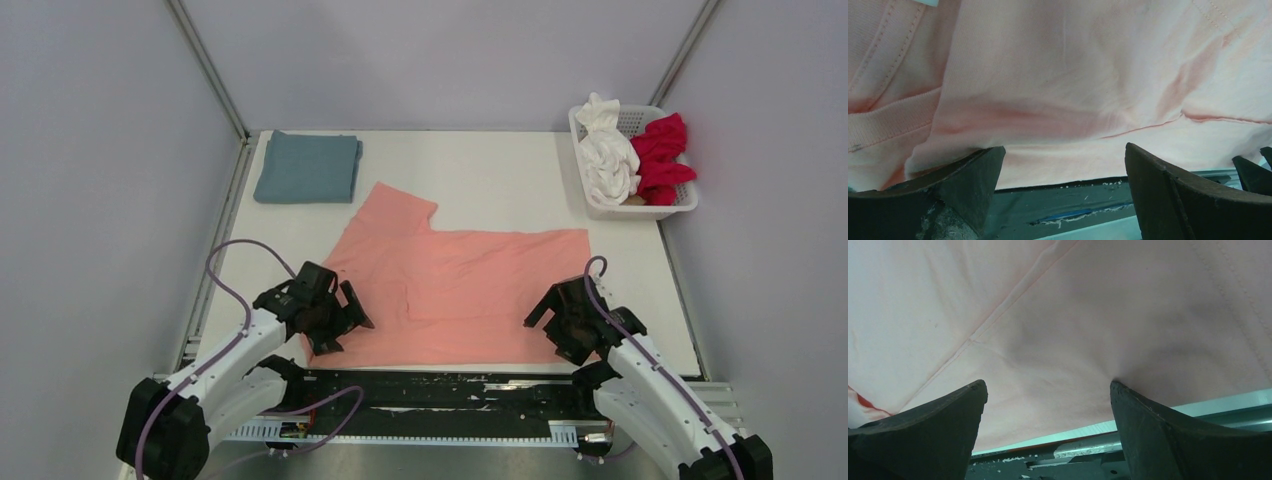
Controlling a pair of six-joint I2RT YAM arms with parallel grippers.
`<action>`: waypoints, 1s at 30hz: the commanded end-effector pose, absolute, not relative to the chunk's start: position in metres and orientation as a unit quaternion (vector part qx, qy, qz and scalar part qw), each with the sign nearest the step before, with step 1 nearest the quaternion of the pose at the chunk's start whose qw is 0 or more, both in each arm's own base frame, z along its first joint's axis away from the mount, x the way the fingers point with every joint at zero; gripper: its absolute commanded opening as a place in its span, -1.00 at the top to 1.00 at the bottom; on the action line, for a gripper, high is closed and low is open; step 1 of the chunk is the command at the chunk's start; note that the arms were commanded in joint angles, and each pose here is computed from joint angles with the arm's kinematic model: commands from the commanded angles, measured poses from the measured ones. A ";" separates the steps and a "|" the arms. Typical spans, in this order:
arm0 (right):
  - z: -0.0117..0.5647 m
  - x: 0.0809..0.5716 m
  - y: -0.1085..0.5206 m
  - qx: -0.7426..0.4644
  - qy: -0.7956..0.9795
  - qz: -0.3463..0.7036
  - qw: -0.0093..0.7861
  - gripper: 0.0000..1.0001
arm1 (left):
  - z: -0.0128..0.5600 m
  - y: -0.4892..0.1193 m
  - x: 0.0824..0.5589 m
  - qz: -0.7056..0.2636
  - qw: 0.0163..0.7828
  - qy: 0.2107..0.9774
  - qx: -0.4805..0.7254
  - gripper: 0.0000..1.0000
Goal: Fold and stack the t-shirts
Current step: Fold the flattened tshirt in 1/3 of the way, then grab the side of the flattened tshirt furthest away from the robot with both arms
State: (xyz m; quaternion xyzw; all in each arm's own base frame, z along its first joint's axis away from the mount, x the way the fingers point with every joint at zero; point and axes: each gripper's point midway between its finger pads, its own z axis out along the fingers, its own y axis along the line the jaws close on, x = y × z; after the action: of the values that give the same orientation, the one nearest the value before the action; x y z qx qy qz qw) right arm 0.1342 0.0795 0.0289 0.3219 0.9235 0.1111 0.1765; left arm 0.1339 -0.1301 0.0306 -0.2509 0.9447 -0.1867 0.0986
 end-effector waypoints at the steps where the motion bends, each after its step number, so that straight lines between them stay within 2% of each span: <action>1: 0.035 0.133 0.068 0.343 0.917 0.082 0.186 -1.00 | 0.019 -0.105 0.110 -0.122 0.082 0.957 -0.252 -1.00; 3: 0.052 0.145 0.071 0.324 0.917 0.094 0.214 -1.00 | 0.028 -0.106 0.116 -0.131 0.102 0.957 -0.237 -1.00; 7: 0.110 0.186 0.067 0.292 0.897 0.104 0.316 -1.00 | 0.078 -0.118 0.156 -0.178 0.194 0.945 -0.196 -1.00; 11: 0.163 0.229 0.058 0.287 0.844 0.118 0.438 -1.00 | 0.144 -0.118 0.222 -0.178 0.323 0.909 -0.196 -1.00; 14: 0.192 0.254 0.050 0.323 0.790 0.129 0.505 -1.00 | 0.177 -0.122 0.273 -0.171 0.387 0.886 -0.190 -1.00; 18: 0.216 0.273 0.050 0.300 0.763 0.132 0.557 -1.00 | 0.200 -0.130 0.353 -0.172 0.400 0.882 -0.178 -1.00; 22: 0.208 0.281 0.040 0.304 0.766 0.090 0.560 -1.00 | 0.198 -0.131 0.437 -0.137 0.379 0.904 -0.145 -1.00; 25: 0.190 0.287 0.046 0.292 0.784 0.081 0.542 -1.00 | 0.186 -0.152 0.493 -0.145 0.357 0.918 -0.097 -1.00; 26: 0.184 0.289 0.048 0.286 0.792 0.078 0.534 -1.00 | 0.163 -0.156 0.507 -0.140 0.343 0.925 -0.082 -1.00; 27: 0.180 0.290 0.051 0.277 0.800 0.076 0.527 -1.00 | 0.173 -0.160 0.524 -0.146 0.363 0.917 -0.077 -1.00; 28: 0.176 0.292 0.054 0.265 0.808 0.072 0.521 -1.00 | 0.144 -0.158 0.534 -0.132 0.343 0.927 -0.079 -1.00; 29: 0.173 0.293 0.055 0.256 0.814 0.068 0.516 -1.00 | 0.156 -0.157 0.546 -0.139 0.349 0.923 -0.080 -1.00; 30: 0.169 0.294 0.056 0.251 0.820 0.065 0.510 -1.00 | 0.132 -0.159 0.551 -0.142 0.324 0.932 -0.083 -1.00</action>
State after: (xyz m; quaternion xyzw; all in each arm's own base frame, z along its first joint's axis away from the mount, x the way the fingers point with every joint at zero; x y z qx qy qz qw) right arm 0.2831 0.0505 0.1658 0.2820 0.8148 0.0685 0.5018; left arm 0.5338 -0.1548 0.1594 -0.1241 0.9132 -0.1422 0.3612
